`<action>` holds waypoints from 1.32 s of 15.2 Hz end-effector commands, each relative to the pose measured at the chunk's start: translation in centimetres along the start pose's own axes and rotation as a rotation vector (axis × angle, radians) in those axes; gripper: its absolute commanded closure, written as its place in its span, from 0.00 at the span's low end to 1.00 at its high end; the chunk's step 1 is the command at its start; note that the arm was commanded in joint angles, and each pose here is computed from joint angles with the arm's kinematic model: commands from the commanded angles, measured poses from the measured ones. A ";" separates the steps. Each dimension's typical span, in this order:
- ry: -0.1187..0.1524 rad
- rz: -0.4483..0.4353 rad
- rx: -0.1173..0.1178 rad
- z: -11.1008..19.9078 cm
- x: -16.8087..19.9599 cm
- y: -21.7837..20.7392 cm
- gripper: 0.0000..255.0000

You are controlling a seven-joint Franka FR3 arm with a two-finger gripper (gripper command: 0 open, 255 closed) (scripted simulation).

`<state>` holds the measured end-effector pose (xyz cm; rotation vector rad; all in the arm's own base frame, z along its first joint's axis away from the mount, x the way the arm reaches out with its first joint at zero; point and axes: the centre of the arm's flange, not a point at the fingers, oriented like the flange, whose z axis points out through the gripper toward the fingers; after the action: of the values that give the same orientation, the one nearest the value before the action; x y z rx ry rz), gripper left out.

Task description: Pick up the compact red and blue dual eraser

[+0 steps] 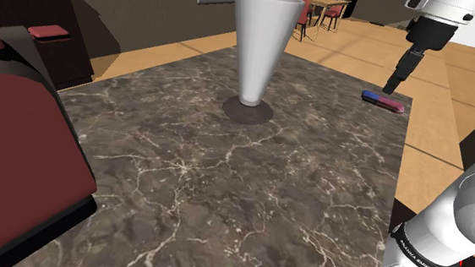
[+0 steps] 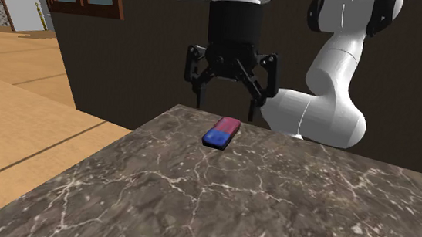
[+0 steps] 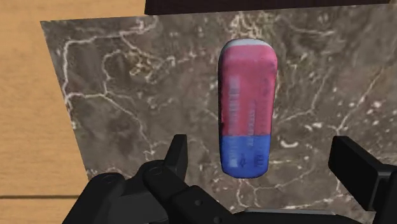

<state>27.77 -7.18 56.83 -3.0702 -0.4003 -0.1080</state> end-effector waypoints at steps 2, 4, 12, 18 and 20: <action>-0.002 -0.021 0.003 1.5 -0.3 0.2 0.00; -0.002 -0.021 0.003 2.6 -0.4 0.3 0.00; -0.002 -0.021 0.004 3.8 -0.4 0.3 1.00; -0.002 -0.021 0.003 3.9 -0.5 0.3 1.00; -0.002 -0.022 0.003 2.9 -0.4 0.3 1.00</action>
<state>27.61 -7.47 53.58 -3.0644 -0.4328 -0.1086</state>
